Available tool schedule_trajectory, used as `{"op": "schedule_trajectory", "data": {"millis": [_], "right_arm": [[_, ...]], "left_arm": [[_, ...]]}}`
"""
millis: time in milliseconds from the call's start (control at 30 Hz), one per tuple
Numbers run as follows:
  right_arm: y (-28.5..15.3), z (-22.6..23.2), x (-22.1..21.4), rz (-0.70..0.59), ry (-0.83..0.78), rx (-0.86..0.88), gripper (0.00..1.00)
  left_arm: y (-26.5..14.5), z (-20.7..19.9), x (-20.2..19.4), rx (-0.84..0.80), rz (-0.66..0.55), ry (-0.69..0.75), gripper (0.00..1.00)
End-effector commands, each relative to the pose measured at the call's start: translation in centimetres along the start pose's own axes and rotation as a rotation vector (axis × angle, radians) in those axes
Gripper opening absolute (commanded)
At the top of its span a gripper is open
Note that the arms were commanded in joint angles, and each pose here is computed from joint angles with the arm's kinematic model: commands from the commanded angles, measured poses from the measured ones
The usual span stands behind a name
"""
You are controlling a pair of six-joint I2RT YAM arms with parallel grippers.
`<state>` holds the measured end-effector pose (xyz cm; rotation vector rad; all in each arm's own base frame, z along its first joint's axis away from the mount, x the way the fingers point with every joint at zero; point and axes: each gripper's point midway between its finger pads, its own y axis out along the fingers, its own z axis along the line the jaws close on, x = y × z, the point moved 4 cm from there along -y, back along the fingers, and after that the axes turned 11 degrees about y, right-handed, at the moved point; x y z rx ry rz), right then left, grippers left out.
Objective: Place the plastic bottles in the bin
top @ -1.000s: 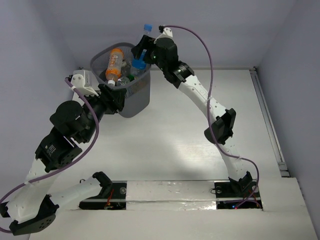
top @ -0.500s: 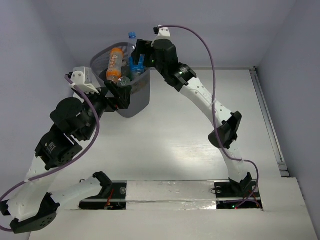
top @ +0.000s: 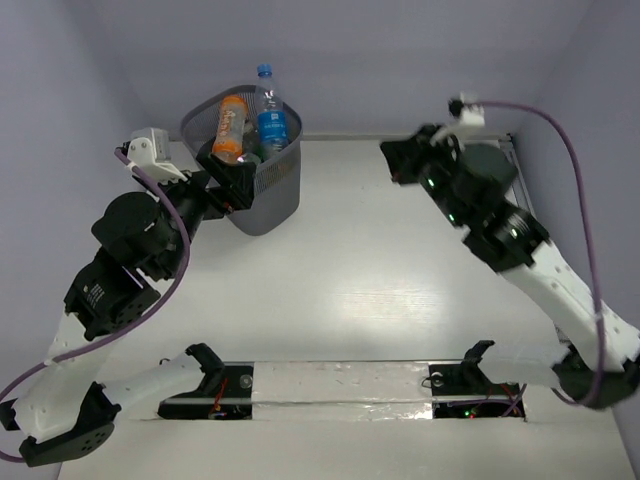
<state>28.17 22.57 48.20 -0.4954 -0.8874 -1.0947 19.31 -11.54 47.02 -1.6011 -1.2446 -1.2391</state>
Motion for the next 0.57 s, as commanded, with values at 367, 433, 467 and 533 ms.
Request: {"op": "schedule_trajectory", "data": {"millis": [367, 433, 467, 533], "right_arm": [[-15.8, -11.1, -0.6, -0.128, 0.098, -0.243, 1.0], [-15.7, -10.8, -0.7, -0.115, 0.089, -0.23, 1.0], [-15.7, -10.6, -0.6, -0.11, 0.084, -0.22, 1.0], [-15.8, -10.1, 0.0, -0.108, 0.072, -0.203, 1.0]], "left_arm": [[-2.1, 0.6, -0.6, -0.013, -0.016, -0.196, 0.99], [-1.9, 0.5, -0.9, -0.015, -0.014, -0.2, 0.99], [-1.6, 0.4, -1.3, -0.012, -0.002, -0.2, 0.99], [-1.3, 0.3, -1.8, -0.008, 0.009, -0.211, 0.99]]}}
